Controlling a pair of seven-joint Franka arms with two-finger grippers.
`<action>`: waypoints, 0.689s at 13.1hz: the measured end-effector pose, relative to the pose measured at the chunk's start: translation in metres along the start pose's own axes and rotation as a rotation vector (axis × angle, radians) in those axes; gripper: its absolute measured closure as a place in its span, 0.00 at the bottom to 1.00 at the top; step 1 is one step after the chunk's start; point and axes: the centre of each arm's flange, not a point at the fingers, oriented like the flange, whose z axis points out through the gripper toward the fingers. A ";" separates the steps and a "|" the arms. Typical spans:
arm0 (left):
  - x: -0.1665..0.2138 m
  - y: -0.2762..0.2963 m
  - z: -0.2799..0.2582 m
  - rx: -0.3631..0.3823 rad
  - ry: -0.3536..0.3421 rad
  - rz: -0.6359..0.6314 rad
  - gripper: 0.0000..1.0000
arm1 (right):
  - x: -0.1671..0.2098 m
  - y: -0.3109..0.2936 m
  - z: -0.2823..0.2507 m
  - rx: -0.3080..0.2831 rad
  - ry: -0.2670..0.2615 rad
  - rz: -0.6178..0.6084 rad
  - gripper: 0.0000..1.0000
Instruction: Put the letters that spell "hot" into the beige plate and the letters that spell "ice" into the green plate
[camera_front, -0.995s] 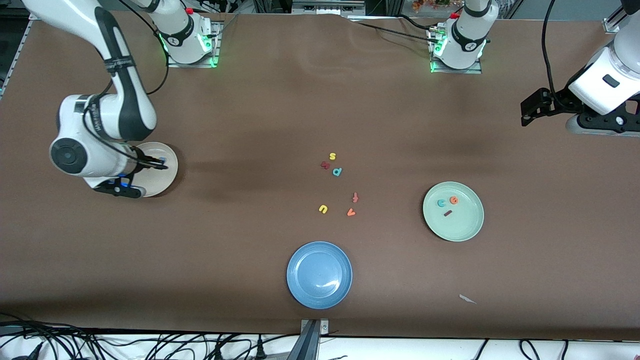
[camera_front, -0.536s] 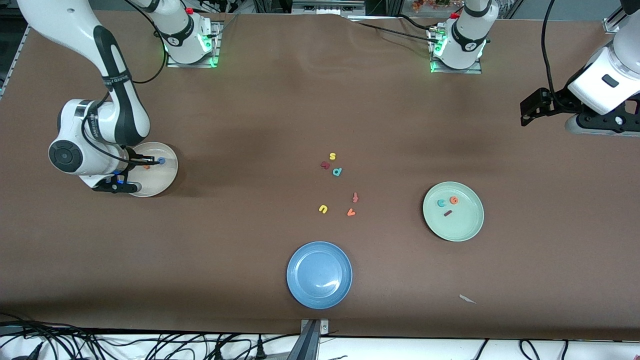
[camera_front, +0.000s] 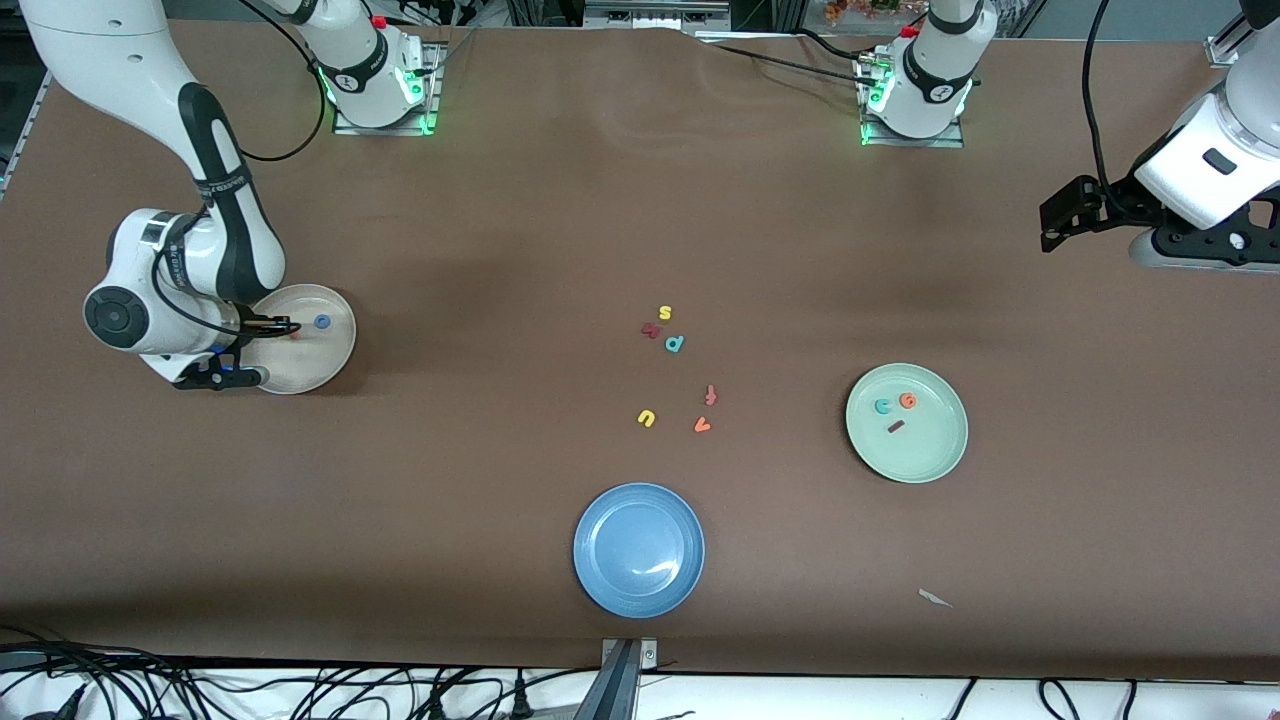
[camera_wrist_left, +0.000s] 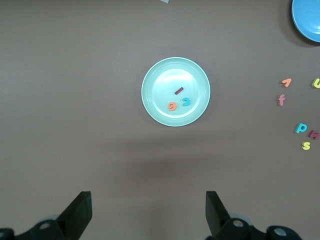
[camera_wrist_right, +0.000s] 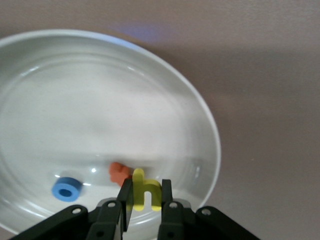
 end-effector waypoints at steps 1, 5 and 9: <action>0.000 0.000 0.000 0.000 0.000 0.000 0.00 | 0.000 0.004 0.000 -0.013 0.005 -0.007 0.74; 0.000 0.001 0.000 0.000 0.000 0.001 0.00 | 0.002 0.010 0.004 -0.024 0.015 -0.006 0.51; 0.000 0.001 0.000 0.000 0.000 0.002 0.00 | 0.013 0.014 -0.056 -0.019 0.043 -0.001 0.05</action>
